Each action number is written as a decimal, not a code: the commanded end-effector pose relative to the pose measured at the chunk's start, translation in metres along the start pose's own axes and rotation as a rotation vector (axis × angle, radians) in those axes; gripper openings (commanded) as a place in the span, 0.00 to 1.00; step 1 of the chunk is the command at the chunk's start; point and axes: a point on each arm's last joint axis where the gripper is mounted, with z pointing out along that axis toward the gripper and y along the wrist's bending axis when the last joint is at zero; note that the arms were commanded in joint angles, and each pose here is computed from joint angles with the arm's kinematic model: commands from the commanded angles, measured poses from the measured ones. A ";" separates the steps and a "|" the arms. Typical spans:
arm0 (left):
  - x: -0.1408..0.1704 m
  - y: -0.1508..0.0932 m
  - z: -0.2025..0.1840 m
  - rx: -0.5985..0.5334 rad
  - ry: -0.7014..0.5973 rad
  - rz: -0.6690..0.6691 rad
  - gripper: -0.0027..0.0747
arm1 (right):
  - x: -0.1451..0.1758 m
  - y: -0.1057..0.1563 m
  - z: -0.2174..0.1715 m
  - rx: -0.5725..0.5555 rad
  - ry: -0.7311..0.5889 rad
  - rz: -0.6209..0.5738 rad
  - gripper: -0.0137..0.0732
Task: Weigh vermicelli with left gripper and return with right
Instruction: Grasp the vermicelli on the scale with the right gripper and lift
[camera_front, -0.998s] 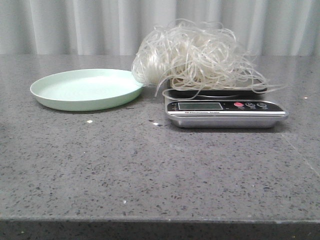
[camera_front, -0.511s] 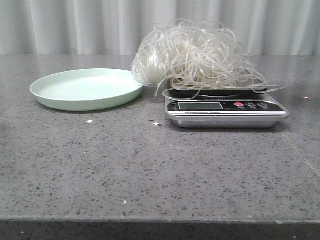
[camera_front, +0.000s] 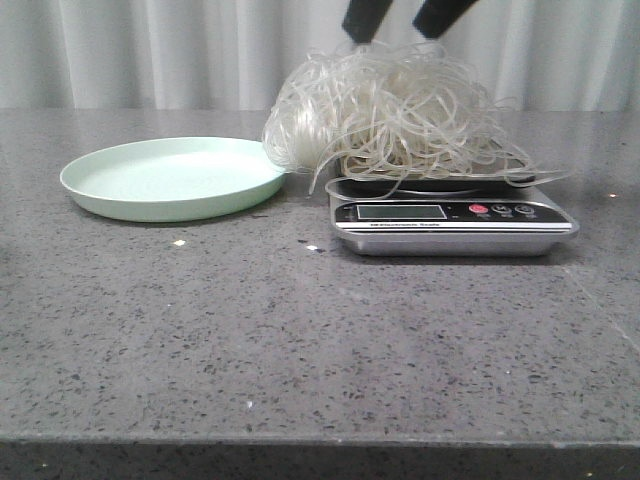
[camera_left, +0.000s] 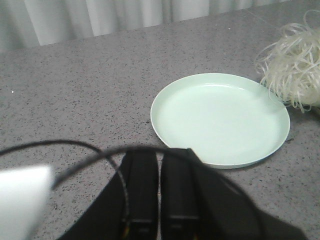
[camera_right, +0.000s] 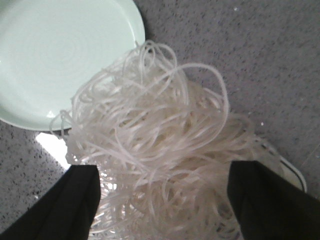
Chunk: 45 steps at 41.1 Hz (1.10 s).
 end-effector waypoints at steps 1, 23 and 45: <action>-0.016 0.002 -0.004 -0.015 -0.109 -0.014 0.21 | -0.008 0.002 -0.017 0.005 -0.049 -0.046 0.87; -0.016 0.002 -0.004 -0.015 -0.109 -0.014 0.21 | 0.007 -0.011 0.028 0.031 0.158 -0.080 0.84; -0.016 0.002 -0.004 -0.015 -0.109 -0.014 0.21 | 0.006 -0.010 0.023 0.022 0.177 -0.082 0.34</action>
